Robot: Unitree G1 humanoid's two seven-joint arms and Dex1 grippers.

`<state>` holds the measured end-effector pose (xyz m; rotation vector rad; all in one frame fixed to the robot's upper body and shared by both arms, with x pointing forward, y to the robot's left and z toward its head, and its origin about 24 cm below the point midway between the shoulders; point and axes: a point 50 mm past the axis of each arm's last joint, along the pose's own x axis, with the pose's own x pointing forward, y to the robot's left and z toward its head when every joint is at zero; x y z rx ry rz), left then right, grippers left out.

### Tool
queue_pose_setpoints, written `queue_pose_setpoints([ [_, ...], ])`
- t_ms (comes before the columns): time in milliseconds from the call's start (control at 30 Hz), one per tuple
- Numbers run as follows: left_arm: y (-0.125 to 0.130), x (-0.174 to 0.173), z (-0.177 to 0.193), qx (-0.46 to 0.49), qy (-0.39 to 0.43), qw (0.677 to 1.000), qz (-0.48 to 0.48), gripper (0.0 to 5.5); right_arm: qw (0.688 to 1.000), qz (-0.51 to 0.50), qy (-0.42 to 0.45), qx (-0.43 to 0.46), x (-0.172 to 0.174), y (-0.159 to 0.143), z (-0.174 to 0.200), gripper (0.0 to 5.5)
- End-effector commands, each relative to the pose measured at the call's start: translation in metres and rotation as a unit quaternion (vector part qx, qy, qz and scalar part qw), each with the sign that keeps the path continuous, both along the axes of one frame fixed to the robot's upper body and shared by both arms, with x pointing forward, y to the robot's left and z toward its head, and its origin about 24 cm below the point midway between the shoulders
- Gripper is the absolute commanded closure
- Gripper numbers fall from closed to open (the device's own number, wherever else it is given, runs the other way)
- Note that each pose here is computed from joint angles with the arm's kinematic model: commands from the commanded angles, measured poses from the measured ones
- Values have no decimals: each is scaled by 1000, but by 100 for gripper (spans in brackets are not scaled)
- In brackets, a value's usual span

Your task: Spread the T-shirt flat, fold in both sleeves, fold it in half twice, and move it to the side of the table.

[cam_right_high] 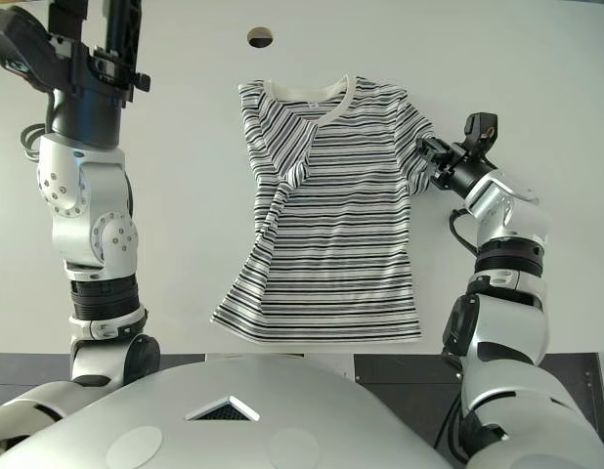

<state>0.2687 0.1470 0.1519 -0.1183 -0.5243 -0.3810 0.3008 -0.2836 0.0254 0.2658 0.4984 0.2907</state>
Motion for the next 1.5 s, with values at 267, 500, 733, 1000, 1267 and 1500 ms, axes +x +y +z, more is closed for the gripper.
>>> queue_pose_setpoints([
  [267, 0, -13, -21, 124, 7, 992, -21, 290, 999, 2, -25, -23, -2, -10, 25, 538],
  [500, 1, -16, -21, 121, 11, 992, -24, 290, 997, 39, -52, -30, -6, 7, 44, 538],
  [733, -2, -14, -21, 115, 16, 993, -30, 290, 992, 101, -61, -34, -9, 43, 52, 538],
  [1000, -2, -13, -27, 110, 21, 993, -32, 290, 986, 158, -47, -35, -8, 85, 43, 538],
  [1267, 1, -13, -28, 103, 25, 994, -30, 290, 986, 165, -18, -25, -3, 100, 25, 517],
  [1500, 4, -14, -29, 96, 30, 995, -27, 290, 980, 193, -32, -29, -10, 107, 33, 459],
])
